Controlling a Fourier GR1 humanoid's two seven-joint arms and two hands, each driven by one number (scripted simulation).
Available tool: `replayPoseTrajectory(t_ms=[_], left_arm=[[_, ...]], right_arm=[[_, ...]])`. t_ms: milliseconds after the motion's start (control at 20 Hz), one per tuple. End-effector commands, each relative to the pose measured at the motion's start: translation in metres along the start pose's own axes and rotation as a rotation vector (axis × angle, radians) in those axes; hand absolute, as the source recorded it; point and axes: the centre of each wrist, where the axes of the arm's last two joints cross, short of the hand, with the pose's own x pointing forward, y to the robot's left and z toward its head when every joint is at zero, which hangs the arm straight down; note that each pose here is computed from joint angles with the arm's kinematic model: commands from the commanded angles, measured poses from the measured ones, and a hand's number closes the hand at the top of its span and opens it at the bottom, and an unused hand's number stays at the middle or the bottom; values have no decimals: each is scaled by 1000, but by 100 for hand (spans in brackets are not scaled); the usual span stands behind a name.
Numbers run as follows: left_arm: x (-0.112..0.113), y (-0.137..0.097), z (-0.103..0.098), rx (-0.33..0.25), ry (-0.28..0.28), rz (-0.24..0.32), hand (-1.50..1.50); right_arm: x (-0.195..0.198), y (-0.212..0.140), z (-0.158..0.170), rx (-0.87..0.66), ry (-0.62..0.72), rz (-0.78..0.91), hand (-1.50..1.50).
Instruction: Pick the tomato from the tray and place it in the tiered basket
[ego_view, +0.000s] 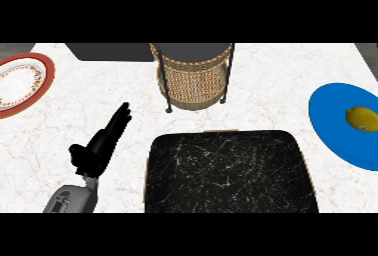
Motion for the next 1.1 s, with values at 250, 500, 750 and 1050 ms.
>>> replayPoseTrajectory(t_ms=[250,500,750,1050], left_arm=[[13,-12,-7,-19,-22,0,0],[22,-23,-16,-20,-20,-3,0],[6,-7,-4,-36,-1,-5,0],[11,-3,-12,-49,-29,-12,0]], right_arm=[[89,31,-55,52,34,-38,150],[93,61,-72,132,30,-12,150],[114,101,-85,155,38,-15,150],[112,139,-91,160,28,-45,150]])
